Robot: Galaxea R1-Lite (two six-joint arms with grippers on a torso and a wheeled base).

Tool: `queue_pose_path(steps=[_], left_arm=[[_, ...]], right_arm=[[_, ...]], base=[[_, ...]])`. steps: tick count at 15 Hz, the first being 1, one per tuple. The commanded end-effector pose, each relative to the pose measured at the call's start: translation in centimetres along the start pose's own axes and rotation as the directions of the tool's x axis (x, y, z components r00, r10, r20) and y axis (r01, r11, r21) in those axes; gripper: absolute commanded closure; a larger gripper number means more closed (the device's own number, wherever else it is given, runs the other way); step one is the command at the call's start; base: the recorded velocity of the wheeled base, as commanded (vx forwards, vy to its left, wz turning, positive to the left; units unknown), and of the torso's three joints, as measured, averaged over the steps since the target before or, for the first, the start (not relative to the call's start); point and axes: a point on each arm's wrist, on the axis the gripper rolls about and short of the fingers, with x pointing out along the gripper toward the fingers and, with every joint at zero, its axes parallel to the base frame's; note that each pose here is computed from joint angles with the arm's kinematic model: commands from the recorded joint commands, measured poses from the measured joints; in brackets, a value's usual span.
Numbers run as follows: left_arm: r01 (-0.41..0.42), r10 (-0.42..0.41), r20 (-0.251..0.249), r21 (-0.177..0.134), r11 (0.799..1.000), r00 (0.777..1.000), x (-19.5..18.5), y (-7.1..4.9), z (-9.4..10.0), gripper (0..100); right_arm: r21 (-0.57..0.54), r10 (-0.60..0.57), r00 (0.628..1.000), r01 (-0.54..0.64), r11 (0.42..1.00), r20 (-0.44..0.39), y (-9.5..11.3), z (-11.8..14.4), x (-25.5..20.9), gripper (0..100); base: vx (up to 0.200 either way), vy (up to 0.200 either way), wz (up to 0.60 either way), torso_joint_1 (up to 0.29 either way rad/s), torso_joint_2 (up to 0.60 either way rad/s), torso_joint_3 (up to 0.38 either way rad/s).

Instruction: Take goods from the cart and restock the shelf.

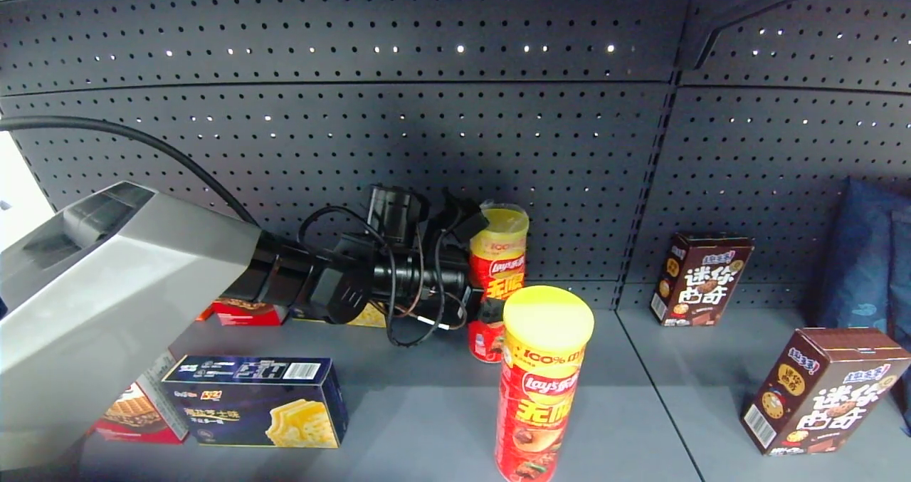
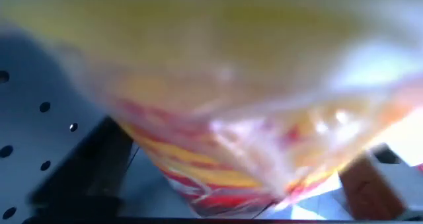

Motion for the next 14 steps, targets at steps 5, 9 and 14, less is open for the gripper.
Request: queue_pose_path(steps=[5,9,14], left_arm=[[-0.038,0.038,0.010,-0.002,0.999,0.999,-1.7,0.7,0.2,0],[-0.059,0.059,0.003,-0.011,0.998,0.998,-3.8,0.2,0.1,0],[-0.108,0.109,-0.019,0.030,0.994,0.994,-6.6,-0.2,-0.4,0]], right_arm=[[0.001,0.001,1.000,-0.001,1.000,-0.001,0.0,0.0,0.0,0],[0.001,0.001,1.000,-0.001,1.000,-0.003,0.0,0.0,0.0,0],[-0.001,0.001,1.000,-0.001,1.000,-0.001,0.0,0.0,0.0,0]], base=[[0.000,0.000,0.00,0.000,0.00,0.000],[0.000,0.000,0.00,0.000,0.00,0.000],[0.000,0.000,0.00,0.000,0.00,0.000]])
